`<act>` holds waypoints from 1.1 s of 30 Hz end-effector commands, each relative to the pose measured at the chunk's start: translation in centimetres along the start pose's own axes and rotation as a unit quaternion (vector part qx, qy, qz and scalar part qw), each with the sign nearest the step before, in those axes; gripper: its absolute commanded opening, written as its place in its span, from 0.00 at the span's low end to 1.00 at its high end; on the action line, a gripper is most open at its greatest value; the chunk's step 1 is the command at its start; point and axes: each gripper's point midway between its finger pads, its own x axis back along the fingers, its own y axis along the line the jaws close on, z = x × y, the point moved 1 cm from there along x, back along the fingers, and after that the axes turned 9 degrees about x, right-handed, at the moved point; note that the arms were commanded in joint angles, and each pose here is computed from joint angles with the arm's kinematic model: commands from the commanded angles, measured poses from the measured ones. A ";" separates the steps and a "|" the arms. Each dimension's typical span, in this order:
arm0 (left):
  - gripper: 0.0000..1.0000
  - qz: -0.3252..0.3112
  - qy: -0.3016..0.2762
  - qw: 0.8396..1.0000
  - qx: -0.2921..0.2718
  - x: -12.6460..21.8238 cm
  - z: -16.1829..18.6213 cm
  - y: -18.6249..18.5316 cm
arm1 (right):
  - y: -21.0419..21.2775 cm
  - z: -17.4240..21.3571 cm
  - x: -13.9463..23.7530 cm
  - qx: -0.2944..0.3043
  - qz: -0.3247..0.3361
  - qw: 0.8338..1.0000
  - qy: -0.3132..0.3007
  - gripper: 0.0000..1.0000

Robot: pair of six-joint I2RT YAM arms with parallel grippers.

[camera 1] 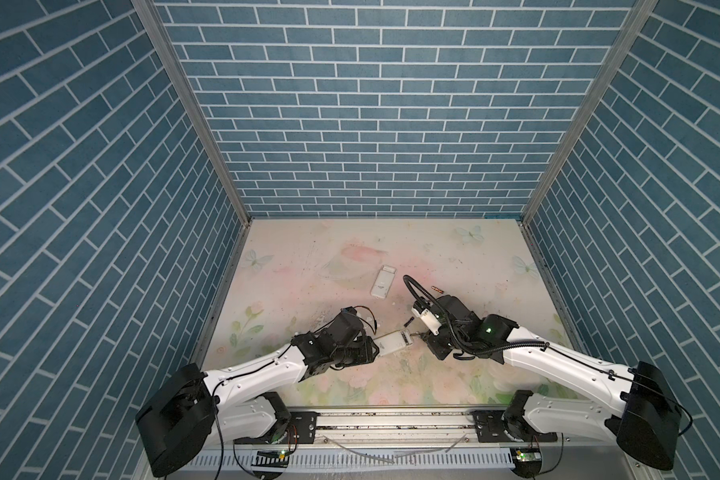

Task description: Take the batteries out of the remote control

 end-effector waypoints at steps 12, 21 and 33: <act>0.54 -0.014 -0.008 1.000 0.022 -0.9 0.0 1.4 | 0.9 -0.1 -0.3 0.047 0.015 0.999 0.010 0.00; 0.54 -0.008 -0.016 1.000 0.022 -1.0 -0.5 0.6 | 2.5 0.4 -1.1 0.064 -0.008 0.998 0.022 0.00; 0.54 -0.022 -0.031 0.999 0.022 -1.1 -1.1 1.0 | 5.5 -0.1 0.8 0.059 -0.057 0.996 0.016 0.00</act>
